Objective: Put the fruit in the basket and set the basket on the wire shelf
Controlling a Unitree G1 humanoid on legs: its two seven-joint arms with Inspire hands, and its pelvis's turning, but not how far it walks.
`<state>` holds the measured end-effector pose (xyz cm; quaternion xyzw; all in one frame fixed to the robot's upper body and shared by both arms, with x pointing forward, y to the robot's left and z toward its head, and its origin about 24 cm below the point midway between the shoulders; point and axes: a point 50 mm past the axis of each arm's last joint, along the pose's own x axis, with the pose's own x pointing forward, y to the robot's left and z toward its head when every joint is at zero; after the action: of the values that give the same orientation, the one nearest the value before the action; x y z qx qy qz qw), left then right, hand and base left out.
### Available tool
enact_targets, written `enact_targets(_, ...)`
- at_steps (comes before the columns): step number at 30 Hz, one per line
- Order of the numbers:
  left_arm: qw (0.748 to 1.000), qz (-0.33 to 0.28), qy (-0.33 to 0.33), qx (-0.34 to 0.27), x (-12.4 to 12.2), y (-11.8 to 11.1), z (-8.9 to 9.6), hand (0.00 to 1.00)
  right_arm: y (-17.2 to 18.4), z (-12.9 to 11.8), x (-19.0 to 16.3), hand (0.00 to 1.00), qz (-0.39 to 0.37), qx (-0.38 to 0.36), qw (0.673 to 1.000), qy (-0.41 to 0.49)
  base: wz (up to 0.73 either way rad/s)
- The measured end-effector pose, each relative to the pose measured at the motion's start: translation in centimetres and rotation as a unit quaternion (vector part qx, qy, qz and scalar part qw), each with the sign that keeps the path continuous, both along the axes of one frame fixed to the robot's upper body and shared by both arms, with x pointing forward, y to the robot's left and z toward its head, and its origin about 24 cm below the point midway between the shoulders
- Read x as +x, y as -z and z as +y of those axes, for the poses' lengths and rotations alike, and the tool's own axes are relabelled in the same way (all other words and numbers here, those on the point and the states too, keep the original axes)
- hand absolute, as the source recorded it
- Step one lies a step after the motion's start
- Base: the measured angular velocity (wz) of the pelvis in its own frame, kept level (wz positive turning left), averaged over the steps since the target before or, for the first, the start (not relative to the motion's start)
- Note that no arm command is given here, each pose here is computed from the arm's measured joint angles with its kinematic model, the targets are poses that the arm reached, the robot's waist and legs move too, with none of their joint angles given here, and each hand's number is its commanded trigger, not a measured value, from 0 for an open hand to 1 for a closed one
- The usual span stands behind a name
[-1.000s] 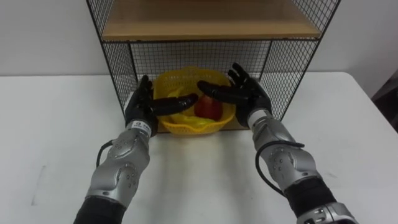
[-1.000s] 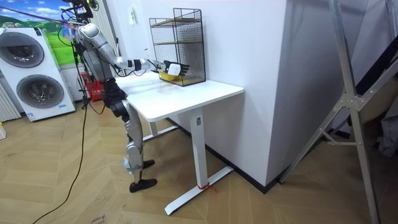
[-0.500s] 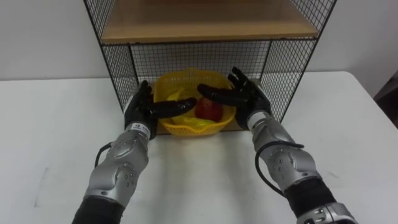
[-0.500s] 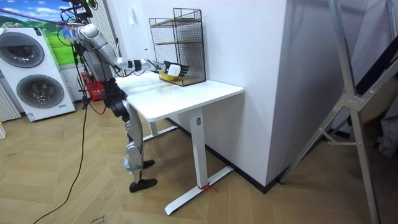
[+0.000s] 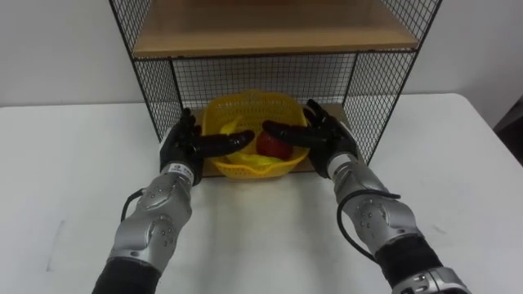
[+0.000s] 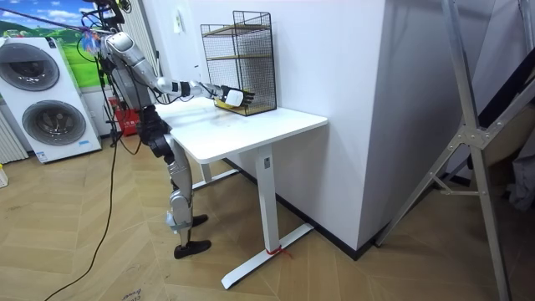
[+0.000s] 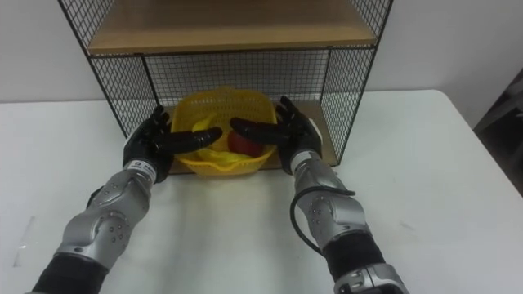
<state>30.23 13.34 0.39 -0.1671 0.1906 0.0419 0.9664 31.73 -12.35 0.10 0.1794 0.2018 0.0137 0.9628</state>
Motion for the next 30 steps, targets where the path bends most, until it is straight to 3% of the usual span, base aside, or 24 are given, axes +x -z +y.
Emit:
enact_targets(10,1.000,-0.017,-0.012,0.003,0.4,-1.0,0.0,0.00,-1.8,0.4,0.5,0.00,-0.046,-0.014,0.999,-0.017,0.00)
enact_targets(18,0.994,-0.108,-0.007,0.013,1.0,-4.8,-0.1,0.00,-4.4,-0.2,0.0,0.00,-0.122,-0.027,0.992,-0.025,0.00)
enact_targets(30,0.987,-0.157,0.003,0.040,0.9,-6.4,-0.1,0.00,-4.4,-0.7,-1.1,0.00,-0.138,-0.046,0.989,-0.027,0.00)
